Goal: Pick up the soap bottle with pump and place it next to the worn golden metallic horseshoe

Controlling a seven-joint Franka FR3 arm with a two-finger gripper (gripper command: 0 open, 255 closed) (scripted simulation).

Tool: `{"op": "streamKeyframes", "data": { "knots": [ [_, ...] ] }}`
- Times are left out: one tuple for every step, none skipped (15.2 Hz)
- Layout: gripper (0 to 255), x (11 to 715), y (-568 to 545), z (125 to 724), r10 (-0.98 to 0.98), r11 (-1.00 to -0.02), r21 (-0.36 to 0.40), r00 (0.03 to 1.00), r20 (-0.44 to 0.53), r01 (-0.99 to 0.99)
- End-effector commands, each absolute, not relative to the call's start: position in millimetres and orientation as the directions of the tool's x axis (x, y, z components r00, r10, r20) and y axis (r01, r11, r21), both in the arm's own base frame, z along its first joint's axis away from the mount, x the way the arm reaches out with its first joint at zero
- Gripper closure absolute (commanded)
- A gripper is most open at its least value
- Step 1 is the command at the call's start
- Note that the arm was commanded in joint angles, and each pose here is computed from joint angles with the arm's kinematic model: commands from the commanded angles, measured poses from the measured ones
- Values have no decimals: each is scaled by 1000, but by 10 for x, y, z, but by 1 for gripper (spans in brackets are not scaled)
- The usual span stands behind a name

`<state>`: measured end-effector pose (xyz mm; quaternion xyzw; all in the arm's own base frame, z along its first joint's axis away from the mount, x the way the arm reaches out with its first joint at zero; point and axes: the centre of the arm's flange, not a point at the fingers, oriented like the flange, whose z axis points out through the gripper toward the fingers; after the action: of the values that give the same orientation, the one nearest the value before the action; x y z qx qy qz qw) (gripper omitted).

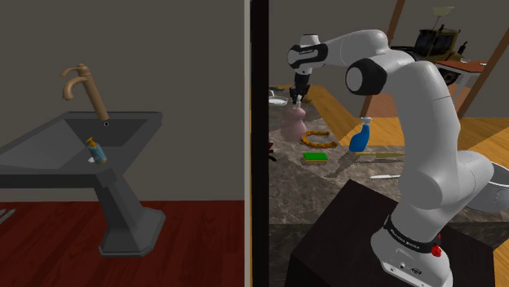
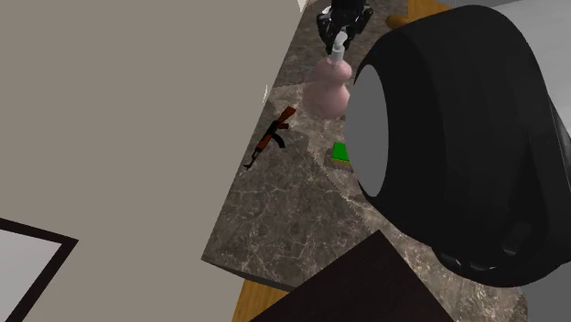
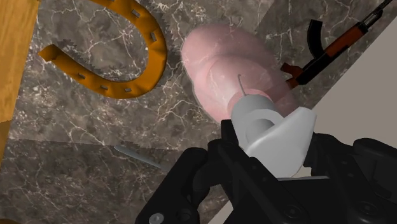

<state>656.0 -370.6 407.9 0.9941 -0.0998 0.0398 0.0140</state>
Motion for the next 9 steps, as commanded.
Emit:
{"op": "streamKeyframes", "data": {
  "knots": [
    [255,6561,-3711,3987,-197,-980,20,977,84,-199],
    [255,6561,-3711,3934,-197,-980,20,977,84,-199],
    [255,6561,-3711,3882,-197,-980,20,977,84,-199],
    [255,6561,-3711,3829,-197,-980,20,977,84,-199],
    [255,6560,-3711,3776,-197,-980,20,977,84,-199],
    [255,6561,-3711,3723,-197,-980,20,977,84,-199],
    [255,6561,-3711,3670,-197,-980,20,977,84,-199],
    [255,6561,-3711,3618,-197,-980,20,977,84,-199],
    [255,6561,-3711,3565,-197,-980,20,977,84,-199]
  ]
}}
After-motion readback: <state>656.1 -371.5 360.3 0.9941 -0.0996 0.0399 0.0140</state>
